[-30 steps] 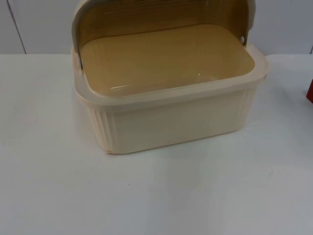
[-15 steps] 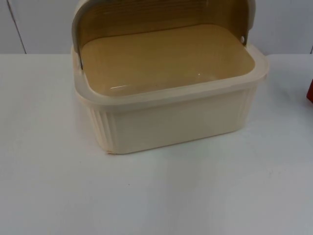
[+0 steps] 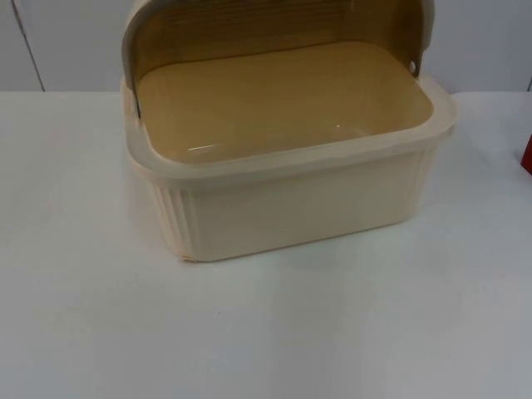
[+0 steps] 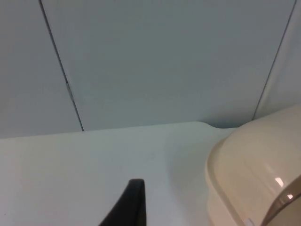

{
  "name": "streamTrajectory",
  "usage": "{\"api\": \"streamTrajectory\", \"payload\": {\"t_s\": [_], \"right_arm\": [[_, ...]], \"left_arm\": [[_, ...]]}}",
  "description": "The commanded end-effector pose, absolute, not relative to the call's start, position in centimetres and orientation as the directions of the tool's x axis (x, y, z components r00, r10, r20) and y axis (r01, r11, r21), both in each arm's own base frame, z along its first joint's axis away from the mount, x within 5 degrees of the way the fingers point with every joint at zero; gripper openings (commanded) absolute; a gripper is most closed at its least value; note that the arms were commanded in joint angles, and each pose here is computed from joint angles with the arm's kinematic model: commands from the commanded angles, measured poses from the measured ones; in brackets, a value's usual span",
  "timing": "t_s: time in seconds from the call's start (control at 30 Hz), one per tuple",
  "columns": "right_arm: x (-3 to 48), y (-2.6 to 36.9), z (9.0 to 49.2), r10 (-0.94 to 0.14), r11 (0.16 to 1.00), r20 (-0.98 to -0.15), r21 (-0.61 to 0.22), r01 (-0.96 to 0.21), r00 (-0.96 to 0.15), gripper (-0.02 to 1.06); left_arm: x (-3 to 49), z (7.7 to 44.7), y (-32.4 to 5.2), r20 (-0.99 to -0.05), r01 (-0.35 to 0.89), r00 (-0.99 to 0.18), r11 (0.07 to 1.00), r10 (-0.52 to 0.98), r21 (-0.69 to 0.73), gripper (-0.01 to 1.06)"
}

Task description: Open the box lid with the left hand, place the block into the box with the right hand, then close the box lid with the left hand.

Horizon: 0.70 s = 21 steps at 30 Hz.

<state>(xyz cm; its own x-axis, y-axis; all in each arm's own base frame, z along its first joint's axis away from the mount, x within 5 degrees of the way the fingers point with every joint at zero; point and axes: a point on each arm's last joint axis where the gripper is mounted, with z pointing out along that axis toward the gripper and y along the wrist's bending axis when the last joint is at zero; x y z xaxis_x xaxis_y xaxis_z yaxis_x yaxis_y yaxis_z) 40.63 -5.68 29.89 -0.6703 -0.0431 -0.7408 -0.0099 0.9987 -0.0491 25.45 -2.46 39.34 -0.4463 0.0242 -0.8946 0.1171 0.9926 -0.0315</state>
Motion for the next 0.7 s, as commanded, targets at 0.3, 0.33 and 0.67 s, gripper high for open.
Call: {"api": "streamTrajectory", "payload": {"t_s": [0.3,0.33,0.67], "right_arm": [[45.3,-3.0,20.8,-0.080,0.997,-0.695,-0.049,-0.065,-0.715,1.05],[45.4,-2.9,20.2,-0.077,0.997,-0.691,-0.045,-0.063,-0.719,1.05],[46.2,-2.8,15.5,-0.115,0.993,-0.633,-0.064,-0.097,-0.766,1.05]], "left_arm": [[25.4,39.5,-2.4,-0.895,0.118,-0.445,0.993,0.034,-0.021,1.03],[25.3,39.4,-2.4,-0.891,0.119,-0.453,0.993,0.035,-0.021,1.03],[25.2,39.2,-2.3,-0.880,0.119,-0.472,0.993,0.058,0.002,1.03]]}}
